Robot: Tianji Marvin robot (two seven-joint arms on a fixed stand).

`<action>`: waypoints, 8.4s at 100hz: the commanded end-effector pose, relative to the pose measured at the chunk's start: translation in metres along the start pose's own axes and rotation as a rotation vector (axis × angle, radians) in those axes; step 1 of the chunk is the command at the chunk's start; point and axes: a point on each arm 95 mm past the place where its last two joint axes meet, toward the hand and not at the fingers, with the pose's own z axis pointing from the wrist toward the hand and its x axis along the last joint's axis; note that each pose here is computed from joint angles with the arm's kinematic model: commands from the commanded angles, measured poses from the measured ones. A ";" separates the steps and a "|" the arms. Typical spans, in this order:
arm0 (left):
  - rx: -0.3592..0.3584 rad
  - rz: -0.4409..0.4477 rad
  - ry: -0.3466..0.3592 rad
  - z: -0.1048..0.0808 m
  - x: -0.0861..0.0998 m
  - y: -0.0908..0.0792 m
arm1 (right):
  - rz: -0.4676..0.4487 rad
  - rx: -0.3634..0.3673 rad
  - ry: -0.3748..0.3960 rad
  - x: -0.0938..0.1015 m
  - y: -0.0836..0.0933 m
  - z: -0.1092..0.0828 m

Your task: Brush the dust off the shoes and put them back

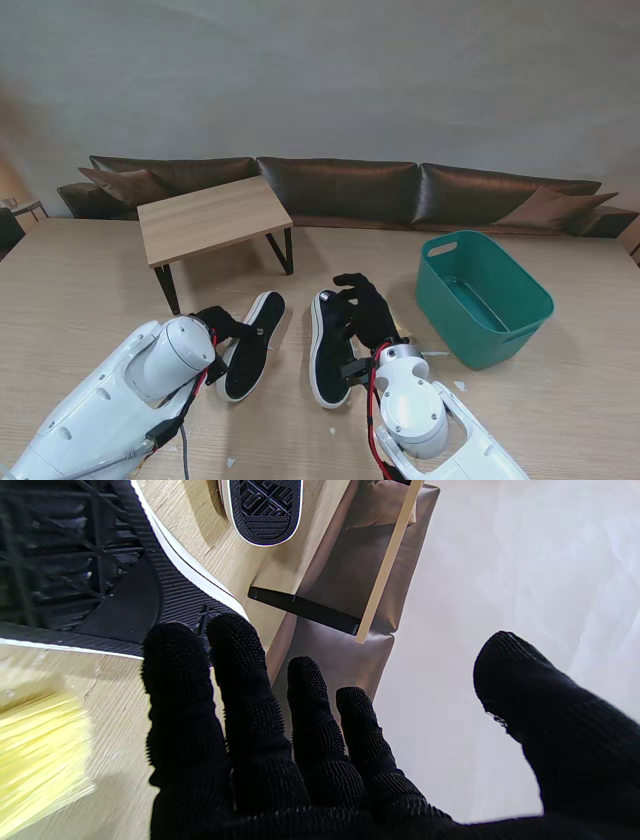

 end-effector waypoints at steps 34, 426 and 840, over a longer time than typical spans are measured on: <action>0.024 0.005 0.059 -0.019 0.010 -0.008 | -0.004 0.016 0.000 0.001 -0.004 -0.001; 0.142 -0.192 0.526 -0.069 -0.034 0.006 | -1.115 -0.114 -0.315 -0.107 0.025 -0.013; 0.142 -0.238 0.508 -0.069 -0.038 0.006 | -0.491 -0.213 -0.195 -0.044 0.014 -0.008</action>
